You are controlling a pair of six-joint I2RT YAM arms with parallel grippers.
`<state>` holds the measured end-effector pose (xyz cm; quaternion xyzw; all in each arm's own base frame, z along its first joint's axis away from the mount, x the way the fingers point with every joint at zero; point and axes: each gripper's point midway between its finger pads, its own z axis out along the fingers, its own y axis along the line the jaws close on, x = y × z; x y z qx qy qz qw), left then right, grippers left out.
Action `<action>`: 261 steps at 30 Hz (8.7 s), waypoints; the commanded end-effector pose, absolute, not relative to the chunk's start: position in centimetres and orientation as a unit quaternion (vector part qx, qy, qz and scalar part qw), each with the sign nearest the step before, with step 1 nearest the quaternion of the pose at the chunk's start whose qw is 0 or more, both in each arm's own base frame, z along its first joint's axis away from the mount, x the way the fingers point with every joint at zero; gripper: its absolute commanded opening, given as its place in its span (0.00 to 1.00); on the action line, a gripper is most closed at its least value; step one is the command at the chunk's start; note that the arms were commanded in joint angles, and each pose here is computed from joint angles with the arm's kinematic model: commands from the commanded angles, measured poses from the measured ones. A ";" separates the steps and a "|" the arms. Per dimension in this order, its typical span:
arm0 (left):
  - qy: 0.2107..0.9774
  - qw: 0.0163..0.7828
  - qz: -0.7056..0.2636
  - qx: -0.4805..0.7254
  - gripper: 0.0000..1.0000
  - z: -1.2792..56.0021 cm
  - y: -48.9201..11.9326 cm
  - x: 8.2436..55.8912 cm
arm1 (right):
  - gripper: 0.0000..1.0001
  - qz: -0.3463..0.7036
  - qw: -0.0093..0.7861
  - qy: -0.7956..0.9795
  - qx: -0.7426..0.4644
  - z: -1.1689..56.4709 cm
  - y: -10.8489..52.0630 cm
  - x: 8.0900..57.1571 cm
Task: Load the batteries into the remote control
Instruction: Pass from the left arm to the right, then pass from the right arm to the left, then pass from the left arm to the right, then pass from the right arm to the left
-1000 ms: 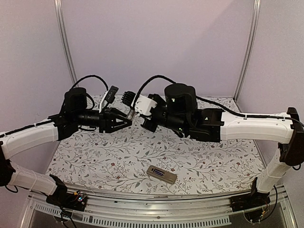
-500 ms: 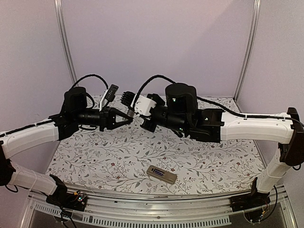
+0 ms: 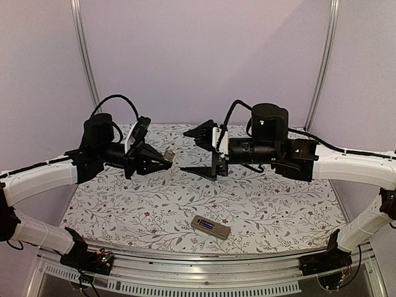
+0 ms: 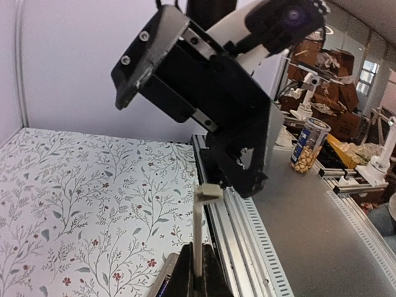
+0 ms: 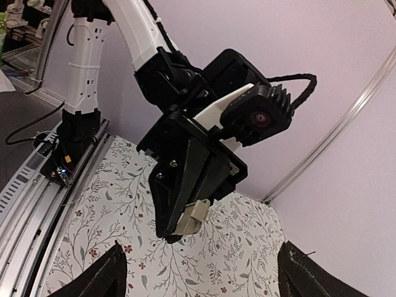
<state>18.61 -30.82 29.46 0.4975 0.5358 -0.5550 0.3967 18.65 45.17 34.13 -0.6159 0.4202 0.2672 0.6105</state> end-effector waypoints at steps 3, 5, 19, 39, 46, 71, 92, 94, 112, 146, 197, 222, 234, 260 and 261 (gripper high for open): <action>0.359 0.398 -0.580 0.613 0.00 31.6 -31.4 15.1 | 0.81 0.356 0.541 0.274 -0.711 34.1 43.4 11.9; 0.340 0.386 -0.589 0.624 0.00 31.5 -31.9 14.6 | 0.81 0.362 0.527 0.274 -0.719 33.7 43.5 11.7; 0.296 0.356 -0.605 0.648 0.00 30.8 -35.4 12.2 | 0.74 0.364 0.496 0.239 -0.751 32.8 43.9 11.0; 0.373 0.483 -0.514 0.604 0.00 31.9 -36.0 14.7 | 0.59 0.374 0.575 0.382 -0.619 36.5 44.2 15.9; 0.379 0.501 -0.500 0.597 0.00 32.0 -35.8 15.2 | 0.33 0.415 0.597 0.432 -0.534 37.1 42.7 16.5; 0.420 0.626 -0.329 0.568 0.73 32.2 -35.1 20.0 | 0.00 0.401 0.611 0.522 -0.440 36.8 41.5 19.8; -0.142 0.712 0.417 0.547 0.73 37.5 -33.8 23.1 | 0.00 0.503 0.534 0.679 -0.025 41.1 34.4 26.0; -0.148 0.694 0.433 0.556 0.73 37.1 -34.6 24.3 | 0.00 0.516 0.530 0.672 -0.031 41.8 34.9 25.8; -0.191 0.684 0.449 0.542 0.50 38.4 -38.6 26.0 | 0.00 0.562 0.506 0.650 -0.078 42.9 38.5 25.3; -0.072 0.905 0.050 0.417 0.00 46.5 -36.9 13.0 | 0.99 0.550 0.646 0.336 -0.409 48.7 36.9 13.5; -0.078 0.917 0.005 0.391 0.00 48.4 -38.3 11.8 | 0.46 0.689 0.516 0.363 -0.355 49.8 39.7 13.9; -0.071 0.905 0.037 0.418 0.51 46.5 -39.1 13.0 | 0.00 0.690 0.508 0.359 -0.369 49.6 40.1 13.6; 0.205 0.838 -0.012 0.506 0.69 37.1 -37.4 18.2 | 0.00 0.461 0.570 0.643 -0.223 43.6 37.7 24.1; 0.648 0.532 -0.474 0.271 0.49 22.4 -30.6 20.3 | 0.00 0.342 0.322 0.847 -0.248 26.6 46.2 28.2; 0.648 0.532 -0.479 0.260 0.49 22.7 -30.8 20.4 | 0.00 0.341 0.324 0.848 -0.245 26.5 46.5 28.1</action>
